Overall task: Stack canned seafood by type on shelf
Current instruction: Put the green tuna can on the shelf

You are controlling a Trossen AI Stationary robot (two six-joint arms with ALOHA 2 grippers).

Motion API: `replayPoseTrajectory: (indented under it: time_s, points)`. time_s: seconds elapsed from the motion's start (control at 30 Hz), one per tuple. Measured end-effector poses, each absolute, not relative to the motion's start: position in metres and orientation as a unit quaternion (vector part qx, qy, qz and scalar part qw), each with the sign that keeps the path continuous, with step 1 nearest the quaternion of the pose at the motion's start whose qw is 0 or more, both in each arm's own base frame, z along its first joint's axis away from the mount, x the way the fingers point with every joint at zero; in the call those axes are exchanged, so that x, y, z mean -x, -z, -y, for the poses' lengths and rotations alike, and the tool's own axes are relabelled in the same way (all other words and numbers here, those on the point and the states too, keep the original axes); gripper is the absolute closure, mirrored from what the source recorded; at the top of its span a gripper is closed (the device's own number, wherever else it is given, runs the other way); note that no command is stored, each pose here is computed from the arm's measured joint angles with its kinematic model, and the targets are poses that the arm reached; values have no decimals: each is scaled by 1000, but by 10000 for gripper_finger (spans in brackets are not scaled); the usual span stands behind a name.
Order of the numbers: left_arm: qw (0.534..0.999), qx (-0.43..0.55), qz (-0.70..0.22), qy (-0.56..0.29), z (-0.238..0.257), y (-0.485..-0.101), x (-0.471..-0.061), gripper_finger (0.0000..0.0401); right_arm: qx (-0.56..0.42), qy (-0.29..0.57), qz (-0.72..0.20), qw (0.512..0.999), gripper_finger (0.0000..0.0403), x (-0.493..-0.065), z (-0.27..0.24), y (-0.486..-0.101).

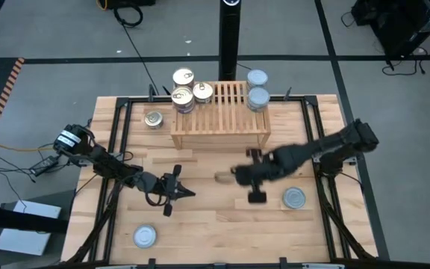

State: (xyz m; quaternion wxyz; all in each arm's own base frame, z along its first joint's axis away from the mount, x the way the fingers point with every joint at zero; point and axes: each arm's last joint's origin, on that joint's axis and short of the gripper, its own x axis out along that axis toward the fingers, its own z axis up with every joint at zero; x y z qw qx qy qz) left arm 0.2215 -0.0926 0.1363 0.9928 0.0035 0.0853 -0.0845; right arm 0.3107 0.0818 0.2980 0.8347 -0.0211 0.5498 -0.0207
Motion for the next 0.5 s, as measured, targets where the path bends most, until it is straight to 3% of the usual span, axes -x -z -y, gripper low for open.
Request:
replayPoseTrajectory:
  time_s: [0.2, 0.5]
  points:
    - [994, -28, -78, 74, 87, -139, -227, 400, -55, 51, -593, 801, 397, -284, -126, -261]
    - [993, -44, -65, 89, 78, -146, -238, 400, -178, 138, -694, 684, 396, -228, -171, -222]
